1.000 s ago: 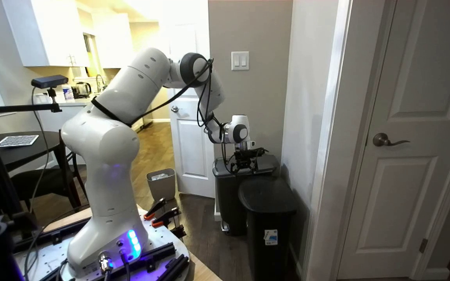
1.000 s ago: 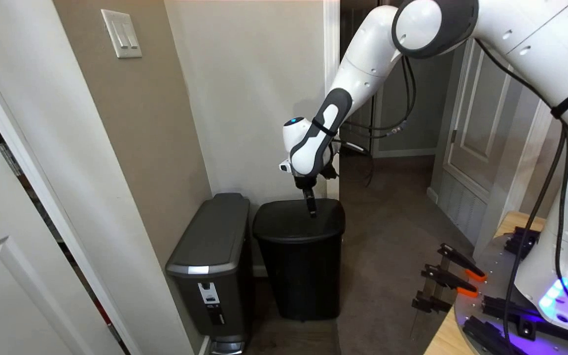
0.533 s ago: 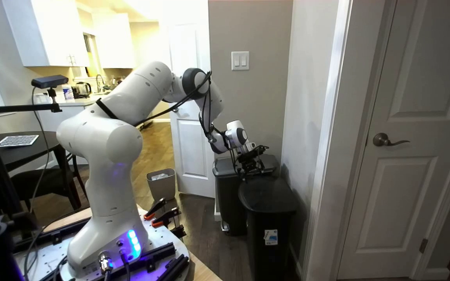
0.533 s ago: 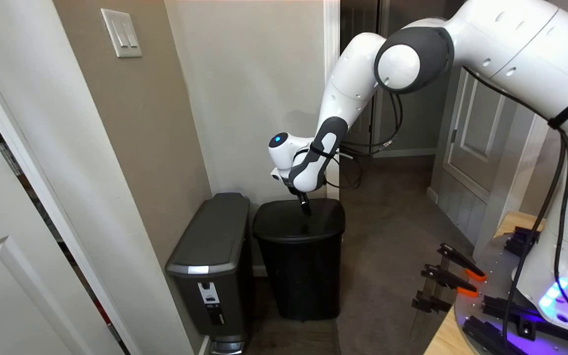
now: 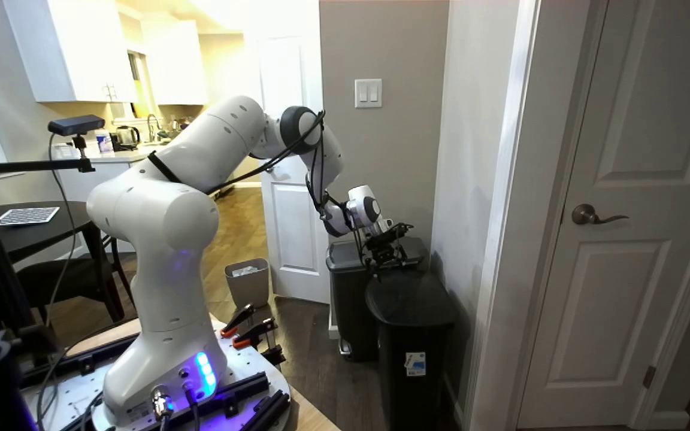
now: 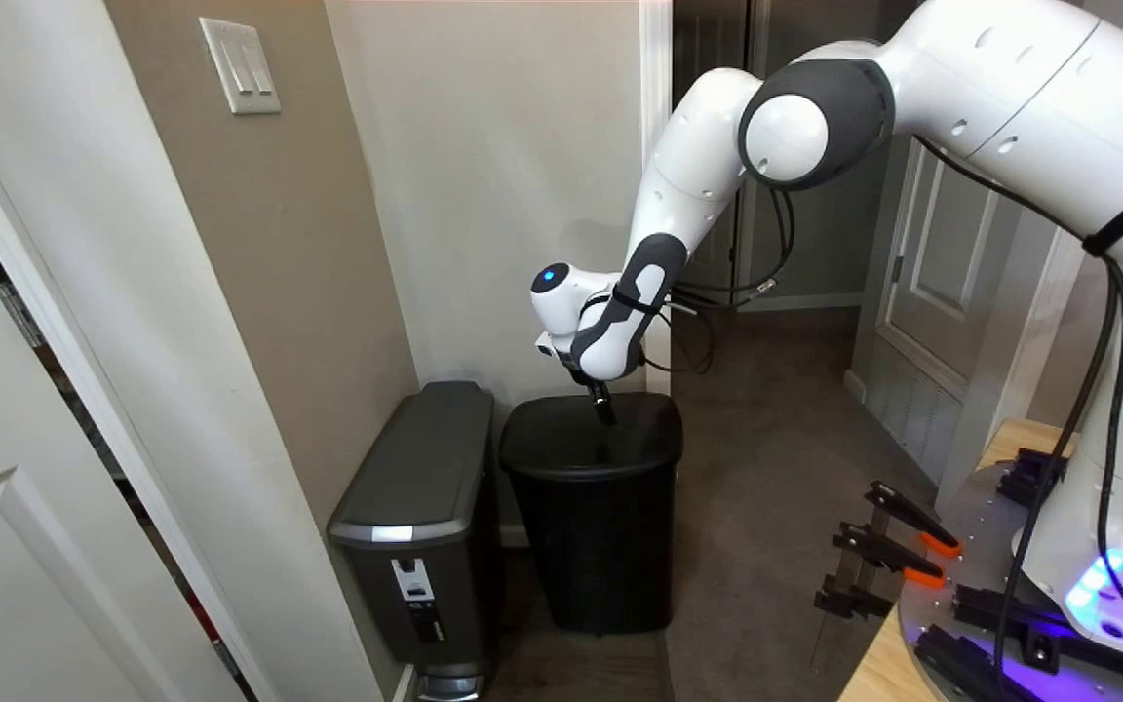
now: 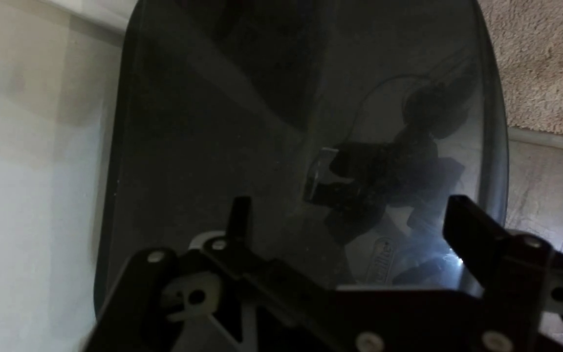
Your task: Open the lid on the black bin.
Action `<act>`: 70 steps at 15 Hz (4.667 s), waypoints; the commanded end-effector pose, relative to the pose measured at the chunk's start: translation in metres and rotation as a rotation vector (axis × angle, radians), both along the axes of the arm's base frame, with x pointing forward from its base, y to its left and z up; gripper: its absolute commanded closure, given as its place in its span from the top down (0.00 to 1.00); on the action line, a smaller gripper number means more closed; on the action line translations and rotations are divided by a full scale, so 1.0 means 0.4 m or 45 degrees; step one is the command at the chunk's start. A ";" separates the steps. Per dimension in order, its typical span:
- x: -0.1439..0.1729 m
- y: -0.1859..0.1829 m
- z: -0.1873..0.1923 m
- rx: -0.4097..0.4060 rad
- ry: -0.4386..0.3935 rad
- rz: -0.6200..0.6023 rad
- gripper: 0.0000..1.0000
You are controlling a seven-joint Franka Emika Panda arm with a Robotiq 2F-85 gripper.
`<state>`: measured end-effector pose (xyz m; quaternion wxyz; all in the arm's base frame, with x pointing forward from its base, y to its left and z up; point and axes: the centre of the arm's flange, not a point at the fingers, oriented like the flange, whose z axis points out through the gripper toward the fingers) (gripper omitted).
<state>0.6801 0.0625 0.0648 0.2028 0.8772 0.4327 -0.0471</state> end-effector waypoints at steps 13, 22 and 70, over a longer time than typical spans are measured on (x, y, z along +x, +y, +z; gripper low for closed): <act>-0.087 0.246 -0.233 -0.129 0.000 0.157 1.00; -0.098 0.273 -0.337 -0.272 0.035 0.178 1.00; -0.075 0.098 -0.025 -0.460 -0.397 -0.033 1.00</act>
